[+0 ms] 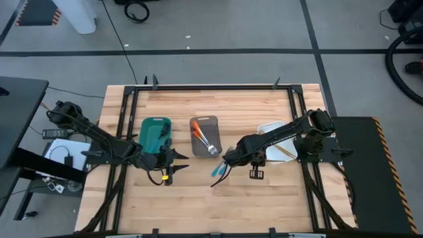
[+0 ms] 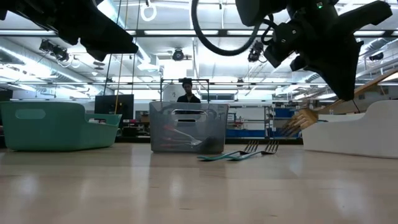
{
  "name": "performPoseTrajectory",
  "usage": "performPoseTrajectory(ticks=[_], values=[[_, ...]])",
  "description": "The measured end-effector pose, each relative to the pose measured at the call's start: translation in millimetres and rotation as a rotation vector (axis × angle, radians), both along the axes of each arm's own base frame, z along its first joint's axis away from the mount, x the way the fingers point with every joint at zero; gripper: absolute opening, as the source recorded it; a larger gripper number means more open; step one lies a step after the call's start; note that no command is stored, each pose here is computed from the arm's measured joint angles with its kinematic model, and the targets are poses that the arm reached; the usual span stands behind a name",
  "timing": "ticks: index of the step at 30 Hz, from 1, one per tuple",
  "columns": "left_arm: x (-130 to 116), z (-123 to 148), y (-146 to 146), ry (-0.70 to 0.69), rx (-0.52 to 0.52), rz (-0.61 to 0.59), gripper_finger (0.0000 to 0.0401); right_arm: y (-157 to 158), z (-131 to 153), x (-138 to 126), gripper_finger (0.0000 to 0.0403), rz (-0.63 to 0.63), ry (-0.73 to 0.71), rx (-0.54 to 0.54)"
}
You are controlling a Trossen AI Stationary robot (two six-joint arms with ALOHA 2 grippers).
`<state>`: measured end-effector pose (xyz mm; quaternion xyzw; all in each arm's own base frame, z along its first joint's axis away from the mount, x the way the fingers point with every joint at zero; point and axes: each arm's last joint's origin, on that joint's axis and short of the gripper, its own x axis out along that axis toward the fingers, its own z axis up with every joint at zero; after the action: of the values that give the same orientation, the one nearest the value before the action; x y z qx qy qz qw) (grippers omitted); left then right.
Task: Sort silverware by color (type)
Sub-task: Put the gold fork into the white bin
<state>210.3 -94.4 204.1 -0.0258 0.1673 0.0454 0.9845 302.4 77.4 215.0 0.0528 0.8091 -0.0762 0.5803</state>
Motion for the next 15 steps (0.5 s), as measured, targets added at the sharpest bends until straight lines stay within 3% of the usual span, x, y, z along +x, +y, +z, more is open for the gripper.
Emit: performPoseTrajectory(ticks=[7, 15], values=[[0, 0, 0, 0.000, 0.000, 0.000, 0.0149, -2, 4, -6, 0.0016, -0.012, 0.050, -0.021], [0, 0, 0, 0.000, 0.000, 0.000, 0.0149, -7, 35, -21, 0.0016, -0.066, -0.061, -0.060]])
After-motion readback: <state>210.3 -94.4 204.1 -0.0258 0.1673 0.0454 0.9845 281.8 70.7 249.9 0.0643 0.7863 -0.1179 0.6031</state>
